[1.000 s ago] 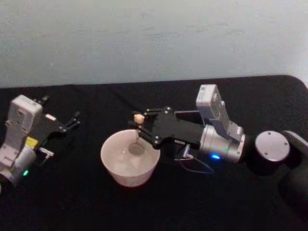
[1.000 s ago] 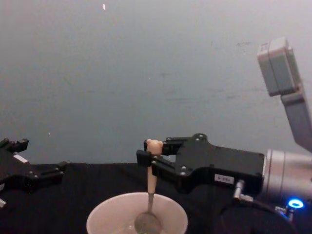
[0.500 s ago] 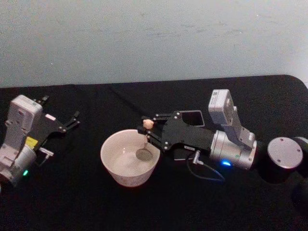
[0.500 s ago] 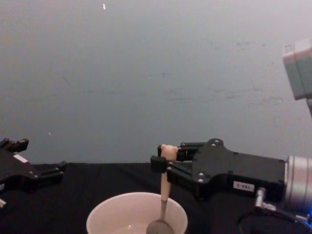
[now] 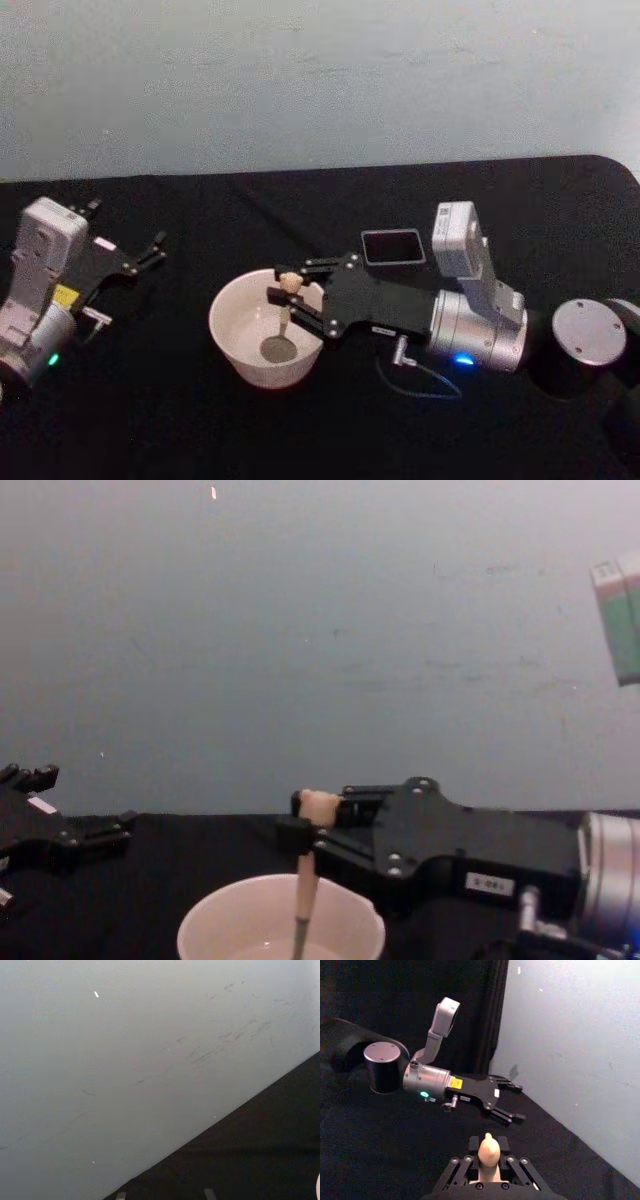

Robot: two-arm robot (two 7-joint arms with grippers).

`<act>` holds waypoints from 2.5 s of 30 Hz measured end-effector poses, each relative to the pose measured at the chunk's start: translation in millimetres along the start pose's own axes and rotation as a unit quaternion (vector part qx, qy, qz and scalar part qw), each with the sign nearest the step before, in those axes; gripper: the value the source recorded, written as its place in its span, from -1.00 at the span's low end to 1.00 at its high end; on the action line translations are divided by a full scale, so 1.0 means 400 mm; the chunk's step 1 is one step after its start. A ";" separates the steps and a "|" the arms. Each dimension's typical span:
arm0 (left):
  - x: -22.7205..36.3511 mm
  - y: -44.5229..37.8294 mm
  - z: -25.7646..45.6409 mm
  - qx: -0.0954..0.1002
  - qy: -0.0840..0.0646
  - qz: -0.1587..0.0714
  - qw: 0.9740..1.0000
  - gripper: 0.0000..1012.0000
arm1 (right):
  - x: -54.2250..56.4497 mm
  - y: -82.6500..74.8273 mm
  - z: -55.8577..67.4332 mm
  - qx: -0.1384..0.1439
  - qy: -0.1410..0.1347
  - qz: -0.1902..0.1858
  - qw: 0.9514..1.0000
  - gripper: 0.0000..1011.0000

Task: Pick up the stirring spoon with one hand, stir inside the cup, then place it back in its original position.

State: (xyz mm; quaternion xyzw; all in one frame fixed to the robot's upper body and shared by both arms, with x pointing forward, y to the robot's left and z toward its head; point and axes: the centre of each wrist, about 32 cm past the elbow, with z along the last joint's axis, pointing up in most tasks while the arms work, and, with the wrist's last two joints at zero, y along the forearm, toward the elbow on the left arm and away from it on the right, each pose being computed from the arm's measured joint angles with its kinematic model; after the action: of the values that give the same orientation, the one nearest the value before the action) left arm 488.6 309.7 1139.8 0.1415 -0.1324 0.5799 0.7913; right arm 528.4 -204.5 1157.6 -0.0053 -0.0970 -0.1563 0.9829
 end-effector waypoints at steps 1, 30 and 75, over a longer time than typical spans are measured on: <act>0.000 0.000 0.000 0.000 0.000 0.000 1.000 0.98 | 0.000 0.004 0.000 0.001 0.000 0.001 1.000 -0.58; 0.000 0.000 0.000 0.000 0.000 0.000 1.000 0.98 | 0.072 0.049 -0.011 -0.010 -0.024 -0.054 0.998 -0.58; 0.000 0.000 0.000 0.000 0.000 0.000 1.000 0.98 | 0.012 0.069 -0.016 0.000 0.009 -0.013 1.000 -0.58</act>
State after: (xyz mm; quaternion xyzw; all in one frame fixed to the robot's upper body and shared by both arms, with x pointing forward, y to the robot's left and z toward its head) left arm 488.6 309.7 1139.8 0.1415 -0.1325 0.5799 0.7913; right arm 542.7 -180.0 1152.9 -0.0029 -0.0882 -0.1693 0.9816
